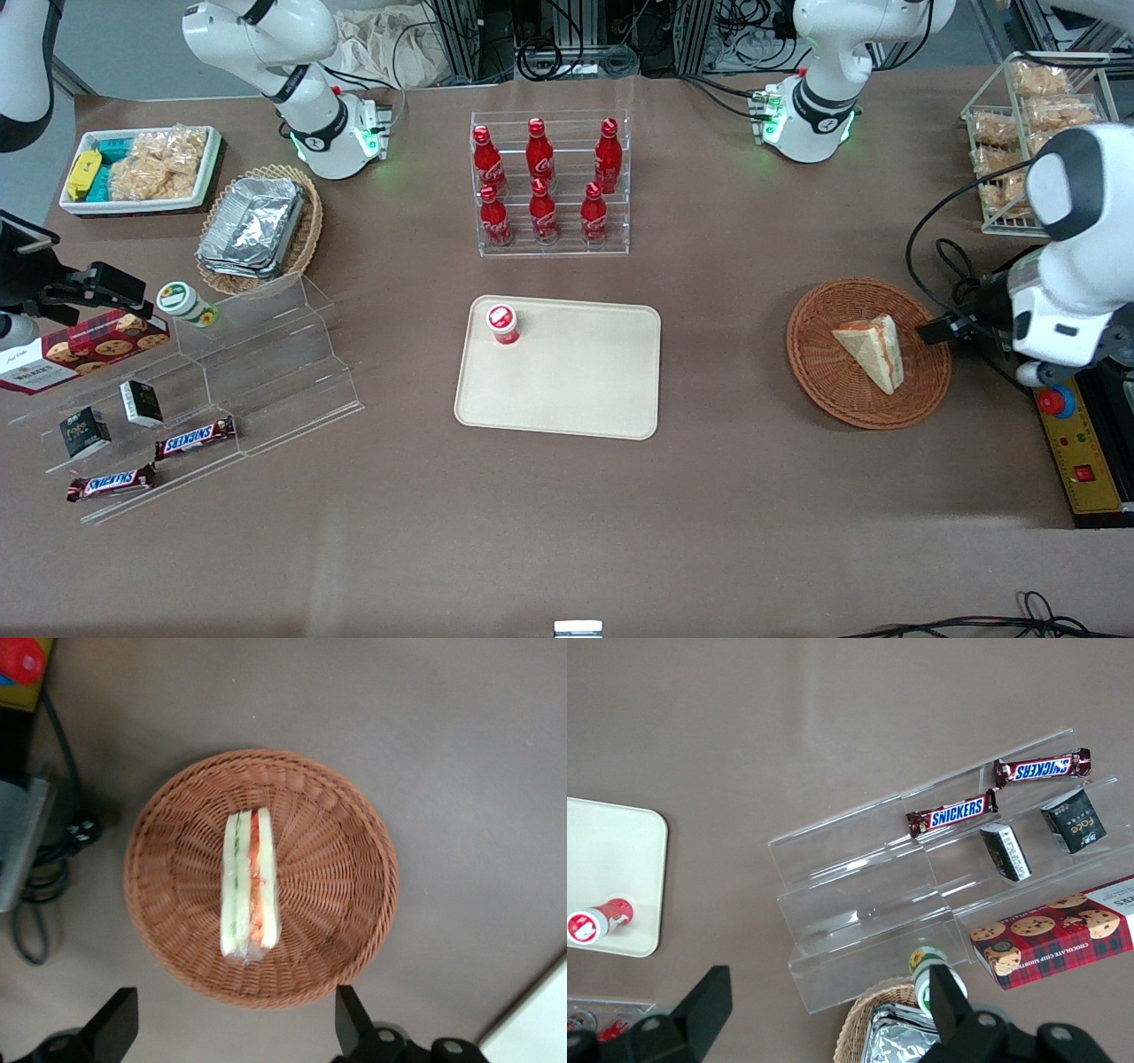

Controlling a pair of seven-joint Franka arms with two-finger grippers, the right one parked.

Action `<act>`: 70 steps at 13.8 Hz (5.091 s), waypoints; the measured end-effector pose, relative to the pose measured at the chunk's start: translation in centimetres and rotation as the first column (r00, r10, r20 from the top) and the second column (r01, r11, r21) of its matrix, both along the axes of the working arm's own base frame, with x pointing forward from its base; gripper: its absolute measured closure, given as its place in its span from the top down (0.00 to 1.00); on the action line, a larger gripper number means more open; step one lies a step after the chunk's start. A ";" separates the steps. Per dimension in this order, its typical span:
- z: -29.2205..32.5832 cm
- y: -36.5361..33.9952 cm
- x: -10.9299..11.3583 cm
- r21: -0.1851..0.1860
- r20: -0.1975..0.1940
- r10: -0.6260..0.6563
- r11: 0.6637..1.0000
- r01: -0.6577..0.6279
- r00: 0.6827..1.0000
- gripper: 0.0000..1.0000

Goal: Place sandwich from basket to tray
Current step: 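Lower the left gripper and close it on the sandwich, then lift the sandwich and carry it with the left gripper over the cream tray, then lower the sandwich onto the tray and open the left gripper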

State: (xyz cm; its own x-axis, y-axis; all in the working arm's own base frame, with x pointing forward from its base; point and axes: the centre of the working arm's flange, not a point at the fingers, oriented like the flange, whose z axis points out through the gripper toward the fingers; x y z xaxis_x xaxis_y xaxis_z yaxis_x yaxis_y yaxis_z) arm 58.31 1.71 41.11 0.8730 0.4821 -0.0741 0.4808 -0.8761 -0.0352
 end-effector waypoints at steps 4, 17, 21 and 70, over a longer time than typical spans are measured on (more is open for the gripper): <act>-9.3 -0.1 -1.4 0.011 -0.008 0.057 0.998 -0.057 0.998 1.00; -18.2 0.1 -3.3 0.023 0.003 0.082 0.996 -0.082 0.997 0.53; -14.0 -0.3 -1.9 0.018 0.042 0.075 0.997 -0.076 0.996 0.32; 3.6 -33.7 2.9 0.117 0.269 -0.007 0.993 -0.025 0.963 1.00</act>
State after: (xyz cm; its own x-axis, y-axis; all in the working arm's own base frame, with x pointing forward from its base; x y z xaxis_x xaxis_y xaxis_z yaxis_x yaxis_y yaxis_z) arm 61.22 -31.97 44.70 0.8486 0.4812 0.2200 0.4946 -0.8691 -0.0066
